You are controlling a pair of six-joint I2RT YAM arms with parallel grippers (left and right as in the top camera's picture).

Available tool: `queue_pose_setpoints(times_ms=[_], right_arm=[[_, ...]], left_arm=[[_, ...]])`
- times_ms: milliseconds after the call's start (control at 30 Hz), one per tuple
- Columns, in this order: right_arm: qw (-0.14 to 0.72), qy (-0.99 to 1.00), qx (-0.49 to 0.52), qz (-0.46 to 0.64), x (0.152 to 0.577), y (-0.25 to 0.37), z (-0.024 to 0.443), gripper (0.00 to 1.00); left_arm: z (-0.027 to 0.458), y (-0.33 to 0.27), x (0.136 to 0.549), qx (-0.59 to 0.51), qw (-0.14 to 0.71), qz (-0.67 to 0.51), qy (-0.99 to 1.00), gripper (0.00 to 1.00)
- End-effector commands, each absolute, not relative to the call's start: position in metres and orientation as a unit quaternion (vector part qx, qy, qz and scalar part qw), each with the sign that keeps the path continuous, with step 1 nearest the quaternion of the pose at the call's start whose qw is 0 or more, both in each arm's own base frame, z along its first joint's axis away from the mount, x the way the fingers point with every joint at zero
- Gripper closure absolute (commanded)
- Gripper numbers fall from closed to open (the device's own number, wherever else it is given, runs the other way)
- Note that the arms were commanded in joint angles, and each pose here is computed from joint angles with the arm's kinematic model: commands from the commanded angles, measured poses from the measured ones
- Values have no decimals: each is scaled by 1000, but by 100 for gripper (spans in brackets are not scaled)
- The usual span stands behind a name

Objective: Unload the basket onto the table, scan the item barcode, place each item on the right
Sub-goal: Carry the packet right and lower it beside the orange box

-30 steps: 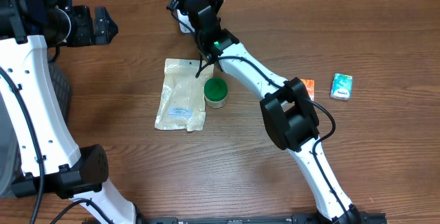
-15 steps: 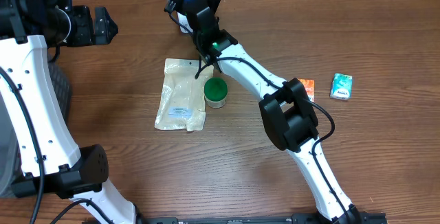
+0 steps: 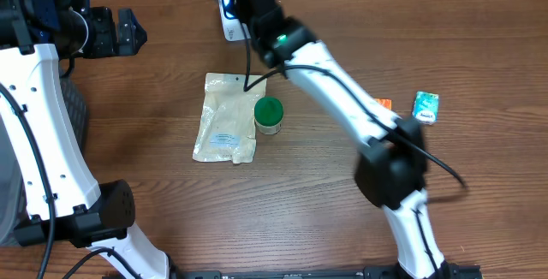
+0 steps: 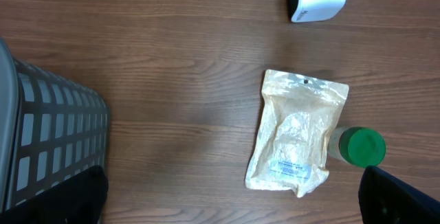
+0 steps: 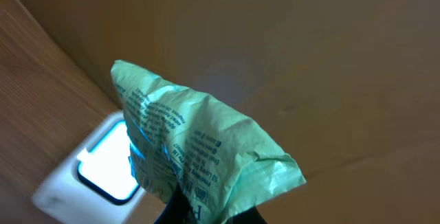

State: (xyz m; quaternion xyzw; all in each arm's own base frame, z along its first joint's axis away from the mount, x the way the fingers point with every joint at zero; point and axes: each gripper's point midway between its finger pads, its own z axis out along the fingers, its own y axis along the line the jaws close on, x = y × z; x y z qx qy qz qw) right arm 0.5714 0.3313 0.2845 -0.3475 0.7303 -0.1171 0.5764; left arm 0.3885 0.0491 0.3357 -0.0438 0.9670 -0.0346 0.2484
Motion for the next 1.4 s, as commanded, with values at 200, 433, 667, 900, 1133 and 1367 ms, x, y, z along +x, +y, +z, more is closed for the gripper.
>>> queue_pose_setpoints(times_ms=[200, 433, 667, 900, 1133, 1367], right_arm=[[550, 809, -97, 183, 463, 264, 429, 96], [397, 906, 48, 136, 429, 176, 366, 96], [213, 966, 137, 40, 398, 108, 257, 96], [128, 982, 139, -3, 378, 96, 165, 96], [134, 976, 147, -93, 374, 63, 120, 96], [114, 970, 161, -144, 363, 22, 98, 96]], left_arm=[[333, 52, 389, -40, 245, -31, 968, 1], [333, 52, 389, -40, 245, -31, 968, 0], [333, 52, 389, -40, 245, -31, 968, 0], [333, 52, 389, -40, 245, -31, 968, 0], [333, 52, 389, -40, 245, -31, 968, 0], [333, 52, 389, -40, 245, -31, 968, 0]])
